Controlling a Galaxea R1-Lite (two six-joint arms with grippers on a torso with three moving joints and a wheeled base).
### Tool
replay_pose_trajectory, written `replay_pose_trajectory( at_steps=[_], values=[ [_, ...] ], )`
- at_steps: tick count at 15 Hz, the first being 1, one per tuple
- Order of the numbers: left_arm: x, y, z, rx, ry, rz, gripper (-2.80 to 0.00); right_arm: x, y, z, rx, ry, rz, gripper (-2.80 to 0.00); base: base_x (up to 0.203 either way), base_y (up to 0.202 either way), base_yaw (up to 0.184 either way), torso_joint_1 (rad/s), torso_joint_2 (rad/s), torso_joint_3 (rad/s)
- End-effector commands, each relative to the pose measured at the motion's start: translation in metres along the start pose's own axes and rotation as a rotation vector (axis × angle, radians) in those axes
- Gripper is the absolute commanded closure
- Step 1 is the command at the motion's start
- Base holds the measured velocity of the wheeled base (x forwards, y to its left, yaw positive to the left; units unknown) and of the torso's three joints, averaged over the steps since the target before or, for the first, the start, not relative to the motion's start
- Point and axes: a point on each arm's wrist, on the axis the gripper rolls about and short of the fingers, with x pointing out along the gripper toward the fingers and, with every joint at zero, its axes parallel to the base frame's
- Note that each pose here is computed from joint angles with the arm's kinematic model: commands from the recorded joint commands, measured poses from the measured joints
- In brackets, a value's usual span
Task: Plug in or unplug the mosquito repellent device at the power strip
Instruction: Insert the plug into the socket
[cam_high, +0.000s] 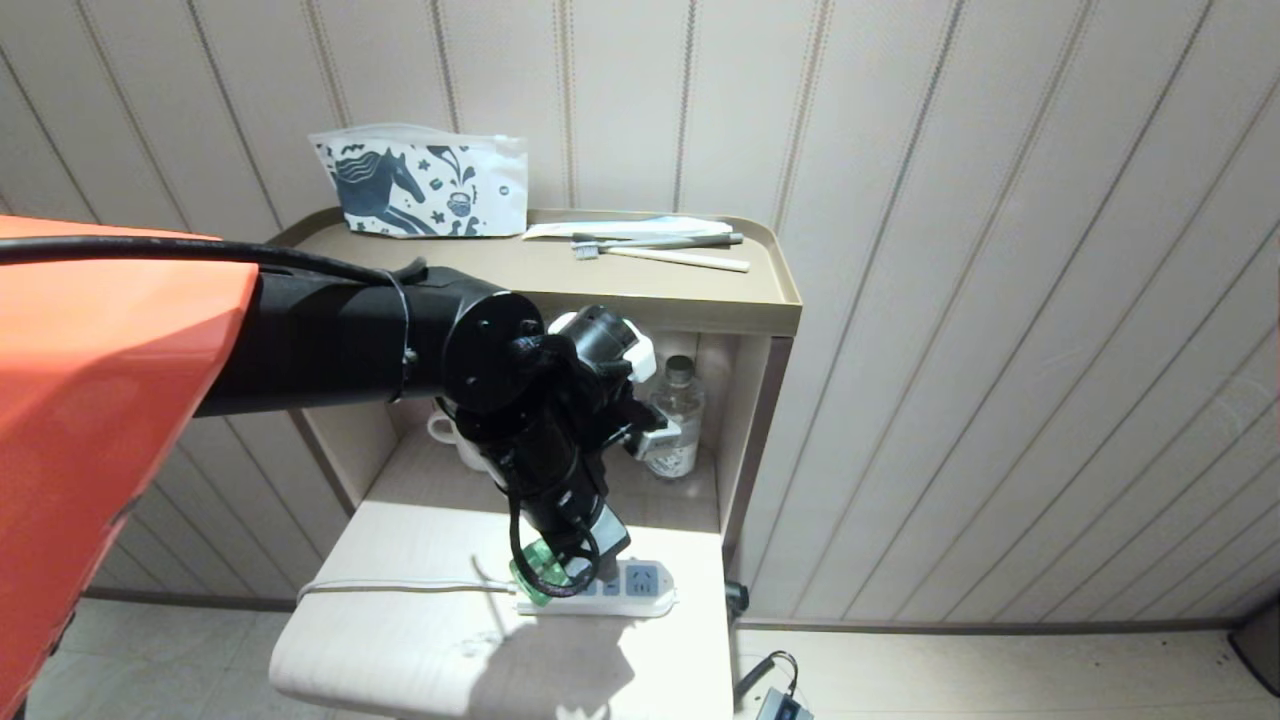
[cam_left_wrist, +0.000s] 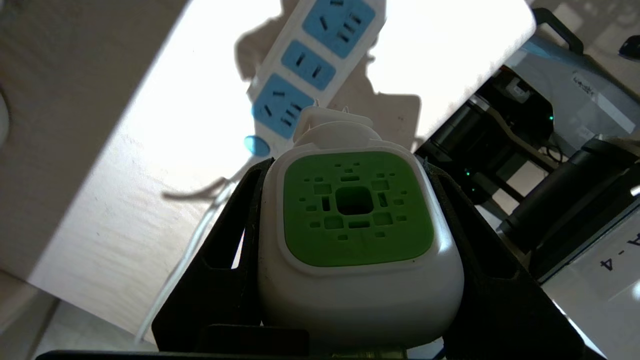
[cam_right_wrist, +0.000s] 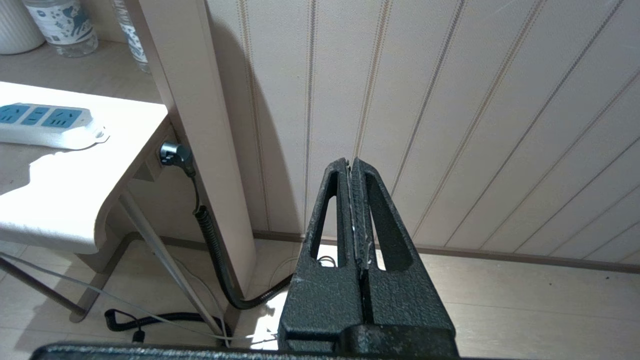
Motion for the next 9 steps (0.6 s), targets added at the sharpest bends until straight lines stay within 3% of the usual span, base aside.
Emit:
replay_pose_trajectory(
  at_steps=[1,4,7,9],
  values=[
    [0.0,0.001,0.004,0.029,0.002,-0.002,0.0,0.0,0.0,0.0,0.0,0.001,0.001,0.0,0.0,0.0,0.0,0.0,0.0,0.0],
    [-0.01,-0.001,0.0,0.092,0.087,-0.027,0.0,0.0,0.0,0.0,0.0,0.001,0.001,0.0,0.0,0.0,0.0,0.0,0.0,0.0],
    [0.004,-0.003,-0.002,0.146,0.119,-0.052,0.0,0.0,0.0,0.0,0.0,0.001,0.001,0.0,0.0,0.0,0.0,0.0,0.0,0.0],
    [0.027,-0.015,-0.002,0.223,0.151,-0.105,0.0,0.0,0.0,0.0,0.0,0.001,0.001,0.0,0.0,0.0,0.0,0.0,0.0,0.0]
  ],
)
